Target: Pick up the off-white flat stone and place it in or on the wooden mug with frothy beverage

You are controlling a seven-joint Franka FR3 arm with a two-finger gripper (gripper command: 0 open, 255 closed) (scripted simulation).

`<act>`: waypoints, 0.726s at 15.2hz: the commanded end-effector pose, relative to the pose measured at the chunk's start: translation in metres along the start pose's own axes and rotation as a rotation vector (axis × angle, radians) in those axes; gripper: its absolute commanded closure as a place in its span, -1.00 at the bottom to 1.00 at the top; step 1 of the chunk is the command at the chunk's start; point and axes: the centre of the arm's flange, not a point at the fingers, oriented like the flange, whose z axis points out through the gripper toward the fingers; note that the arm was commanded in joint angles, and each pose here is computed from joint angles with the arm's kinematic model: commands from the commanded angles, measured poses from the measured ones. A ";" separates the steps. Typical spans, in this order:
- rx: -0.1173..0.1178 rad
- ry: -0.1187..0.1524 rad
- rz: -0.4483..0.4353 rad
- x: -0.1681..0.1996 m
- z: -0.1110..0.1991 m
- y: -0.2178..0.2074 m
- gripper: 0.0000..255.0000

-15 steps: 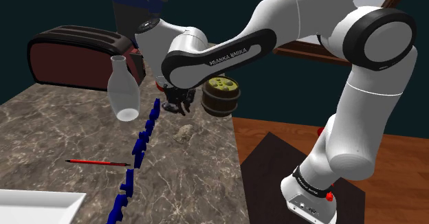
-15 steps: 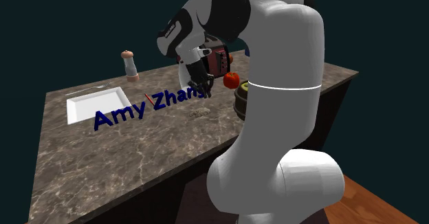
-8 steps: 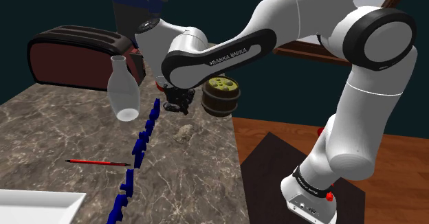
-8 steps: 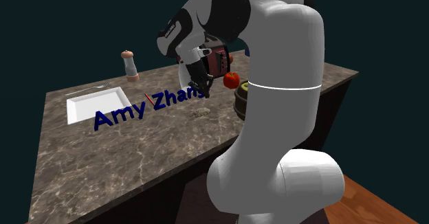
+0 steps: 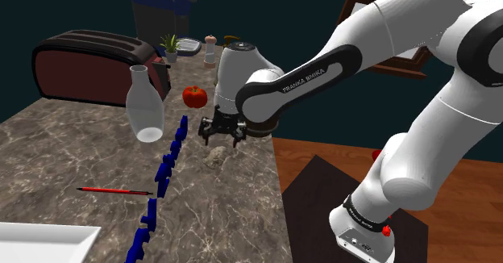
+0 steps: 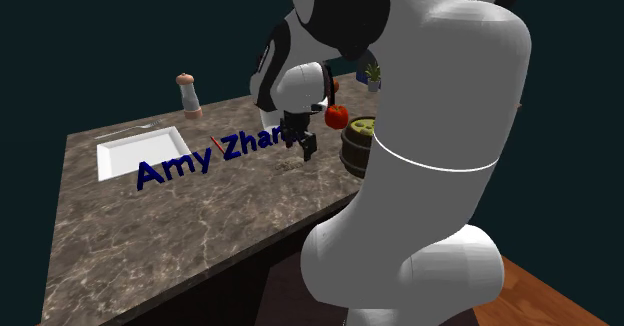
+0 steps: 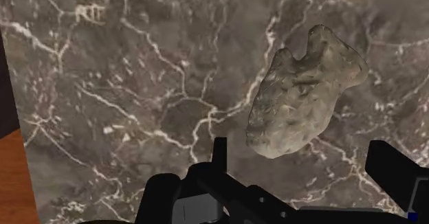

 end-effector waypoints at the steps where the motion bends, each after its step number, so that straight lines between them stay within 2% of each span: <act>1: 0.015 0.001 0.021 0.000 0.010 0.003 -1.00; 5: 0.015 0.001 0.021 0.000 0.029 0.002 -1.00; 11: 0.015 0.001 0.021 0.000 0.029 0.002 -1.00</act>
